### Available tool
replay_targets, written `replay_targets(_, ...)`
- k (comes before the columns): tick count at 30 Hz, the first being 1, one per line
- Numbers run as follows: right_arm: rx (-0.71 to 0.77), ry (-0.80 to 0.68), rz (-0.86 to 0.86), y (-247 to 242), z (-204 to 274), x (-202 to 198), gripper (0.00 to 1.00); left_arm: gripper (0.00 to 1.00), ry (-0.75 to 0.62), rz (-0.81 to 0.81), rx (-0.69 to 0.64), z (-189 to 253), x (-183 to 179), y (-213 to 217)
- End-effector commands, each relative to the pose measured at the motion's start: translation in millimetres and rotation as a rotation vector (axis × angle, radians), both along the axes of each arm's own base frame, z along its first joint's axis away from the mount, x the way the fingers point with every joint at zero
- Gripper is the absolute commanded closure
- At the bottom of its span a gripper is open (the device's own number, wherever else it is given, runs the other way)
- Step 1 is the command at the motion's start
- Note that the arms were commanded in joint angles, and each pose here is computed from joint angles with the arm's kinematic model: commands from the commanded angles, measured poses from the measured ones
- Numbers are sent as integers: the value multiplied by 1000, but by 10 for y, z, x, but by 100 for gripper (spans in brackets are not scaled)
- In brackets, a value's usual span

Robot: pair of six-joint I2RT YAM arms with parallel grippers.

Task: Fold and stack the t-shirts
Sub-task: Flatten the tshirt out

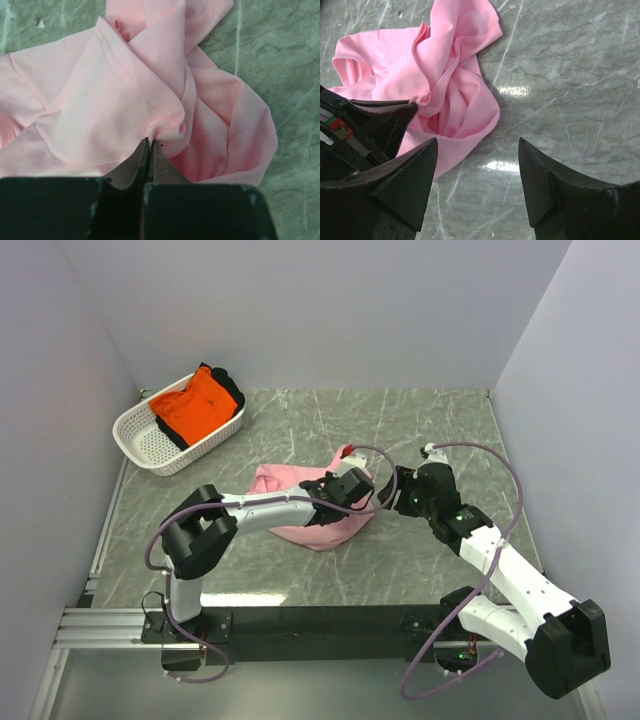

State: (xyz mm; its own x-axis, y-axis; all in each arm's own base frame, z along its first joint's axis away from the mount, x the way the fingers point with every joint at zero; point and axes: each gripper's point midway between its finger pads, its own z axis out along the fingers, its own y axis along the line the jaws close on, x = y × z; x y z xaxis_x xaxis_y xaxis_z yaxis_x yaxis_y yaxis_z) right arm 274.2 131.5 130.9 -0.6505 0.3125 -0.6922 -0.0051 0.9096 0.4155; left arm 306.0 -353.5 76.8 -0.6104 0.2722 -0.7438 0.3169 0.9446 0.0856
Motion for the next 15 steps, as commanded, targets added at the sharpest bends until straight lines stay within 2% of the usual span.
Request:
replay_targets(1, 5, -29, 1, 30, 85, 57, 28, 99, -68, 39, -6, 290, 65, 92)
replay_targets(4, -3, -30, 7, 43, 92, 96, 28, 99, -121, 112, -1, 519, 86, 334)
replay_targets(8, -14, -27, 14, 88, 132, 219, 28, 99, -176, 211, -78, 900, 56, 752)
replay_targets(12, 10, -8, 51, 240, 86, 333, 28, 99, -241, 337, -182, 1301, 2, 1405)
replay_targets(15, 26, -10, 72, 382, 115, 438, 29, 100, -261, 414, -229, 1395, -29, 1830)
